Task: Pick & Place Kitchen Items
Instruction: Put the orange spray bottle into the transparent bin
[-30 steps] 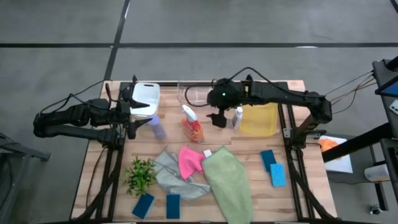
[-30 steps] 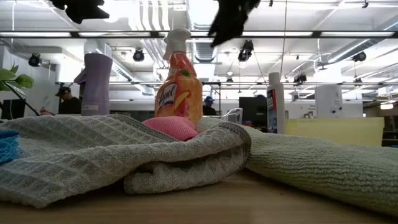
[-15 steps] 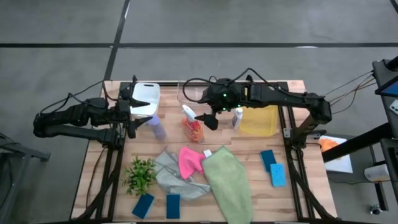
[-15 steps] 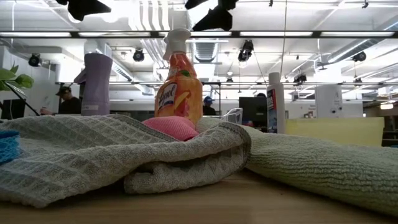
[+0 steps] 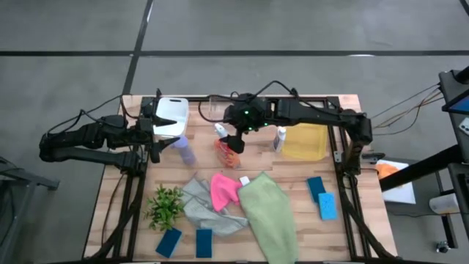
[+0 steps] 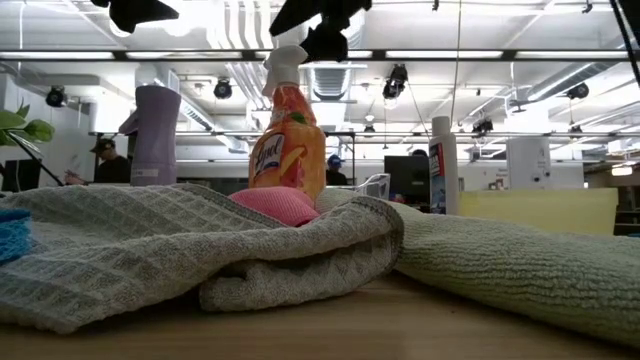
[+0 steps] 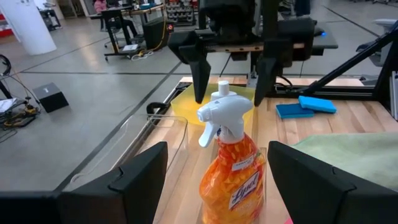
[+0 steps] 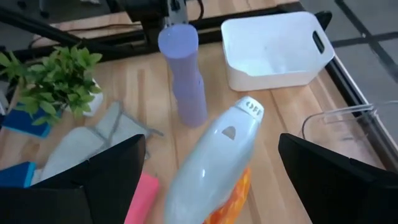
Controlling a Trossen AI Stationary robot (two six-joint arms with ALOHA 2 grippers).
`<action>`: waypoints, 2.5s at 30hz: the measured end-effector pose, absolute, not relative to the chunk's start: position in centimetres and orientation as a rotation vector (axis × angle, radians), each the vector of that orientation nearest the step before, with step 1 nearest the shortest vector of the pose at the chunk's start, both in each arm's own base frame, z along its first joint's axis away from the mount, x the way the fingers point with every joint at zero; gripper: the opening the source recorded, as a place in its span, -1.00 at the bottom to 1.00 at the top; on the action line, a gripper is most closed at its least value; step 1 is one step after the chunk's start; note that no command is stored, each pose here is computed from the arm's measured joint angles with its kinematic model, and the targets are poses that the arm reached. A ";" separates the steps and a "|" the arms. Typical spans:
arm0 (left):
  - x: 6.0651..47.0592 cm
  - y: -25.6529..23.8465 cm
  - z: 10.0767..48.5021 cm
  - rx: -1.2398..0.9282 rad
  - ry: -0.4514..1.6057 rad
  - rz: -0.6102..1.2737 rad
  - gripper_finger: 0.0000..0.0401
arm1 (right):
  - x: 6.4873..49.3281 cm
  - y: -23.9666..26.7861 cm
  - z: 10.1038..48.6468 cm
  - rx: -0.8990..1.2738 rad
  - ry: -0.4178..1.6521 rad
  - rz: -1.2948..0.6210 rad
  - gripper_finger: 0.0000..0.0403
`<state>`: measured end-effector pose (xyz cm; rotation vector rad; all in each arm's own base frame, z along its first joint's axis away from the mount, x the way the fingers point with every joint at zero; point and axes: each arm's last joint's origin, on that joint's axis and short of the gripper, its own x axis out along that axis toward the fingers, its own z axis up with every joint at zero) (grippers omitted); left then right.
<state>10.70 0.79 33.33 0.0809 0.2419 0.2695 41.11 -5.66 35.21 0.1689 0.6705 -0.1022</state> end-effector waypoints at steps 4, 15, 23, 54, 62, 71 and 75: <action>10.7 0.8 33.3 0.081 0.242 0.270 0.41 | 41.7 -5.8 34.8 0.167 0.706 -0.116 0.84; 10.7 0.8 33.3 0.080 0.243 0.270 0.41 | 42.9 -6.0 32.9 0.159 0.789 -0.130 0.62; 10.7 0.8 33.3 0.078 0.243 0.270 0.41 | 42.7 -6.0 33.2 0.143 0.784 -0.124 -0.16; 10.8 0.7 33.7 0.112 0.202 0.233 0.41 | 40.5 -5.1 38.9 -0.005 0.506 0.008 -0.47; 10.8 0.6 33.9 0.118 0.185 0.199 0.41 | 41.1 -5.2 35.5 -0.020 0.391 0.050 -0.47; 10.9 0.6 34.2 0.117 0.157 0.193 0.41 | 35.8 -6.0 33.4 -0.018 0.242 -0.014 -0.47; 10.9 0.6 34.2 0.122 0.152 0.190 0.41 | 32.3 -6.2 33.4 -0.031 0.180 -0.106 -0.47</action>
